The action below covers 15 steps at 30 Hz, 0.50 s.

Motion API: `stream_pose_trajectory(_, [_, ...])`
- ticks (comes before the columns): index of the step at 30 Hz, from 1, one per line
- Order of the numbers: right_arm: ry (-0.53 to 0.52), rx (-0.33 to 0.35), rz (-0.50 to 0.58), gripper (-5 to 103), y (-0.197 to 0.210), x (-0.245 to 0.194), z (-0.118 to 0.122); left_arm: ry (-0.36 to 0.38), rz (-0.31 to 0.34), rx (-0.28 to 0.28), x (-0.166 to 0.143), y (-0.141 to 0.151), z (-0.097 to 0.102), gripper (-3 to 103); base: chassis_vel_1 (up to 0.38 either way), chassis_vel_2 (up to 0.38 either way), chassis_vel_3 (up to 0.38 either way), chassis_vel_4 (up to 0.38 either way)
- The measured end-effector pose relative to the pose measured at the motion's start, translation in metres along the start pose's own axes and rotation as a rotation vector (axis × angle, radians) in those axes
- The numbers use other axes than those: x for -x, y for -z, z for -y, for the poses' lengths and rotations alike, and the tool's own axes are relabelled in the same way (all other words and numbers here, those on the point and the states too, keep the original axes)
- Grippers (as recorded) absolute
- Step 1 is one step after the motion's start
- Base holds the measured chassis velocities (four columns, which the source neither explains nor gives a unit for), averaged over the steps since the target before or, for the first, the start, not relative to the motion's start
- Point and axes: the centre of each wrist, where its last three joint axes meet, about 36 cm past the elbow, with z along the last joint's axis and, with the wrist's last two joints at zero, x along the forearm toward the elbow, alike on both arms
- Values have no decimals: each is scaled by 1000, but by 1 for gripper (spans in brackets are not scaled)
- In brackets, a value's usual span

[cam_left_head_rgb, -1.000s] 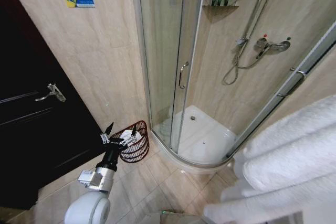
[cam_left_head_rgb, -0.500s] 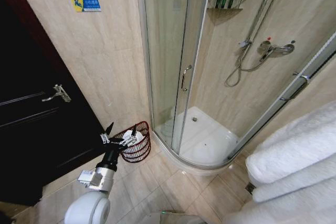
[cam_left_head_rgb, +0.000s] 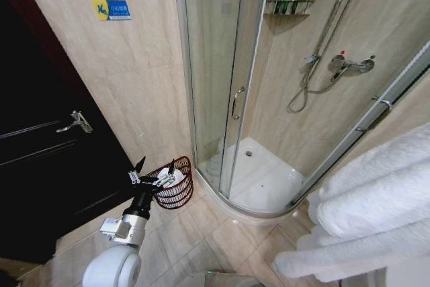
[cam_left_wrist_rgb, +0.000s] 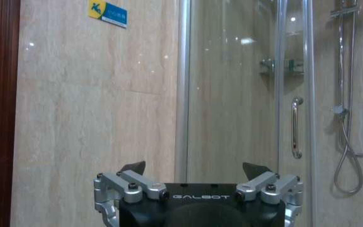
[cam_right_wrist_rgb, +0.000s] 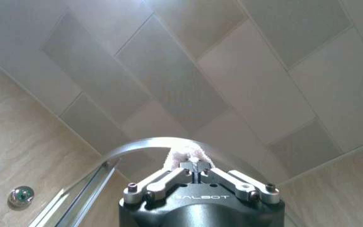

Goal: Discard the used towel into the hamper.

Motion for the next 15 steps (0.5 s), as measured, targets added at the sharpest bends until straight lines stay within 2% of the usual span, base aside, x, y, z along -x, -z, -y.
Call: stream_pose_trajectory(15, [6,-6,6,2,-1,0,2,0,0,0,0,0,0,100,0,0,0,0])
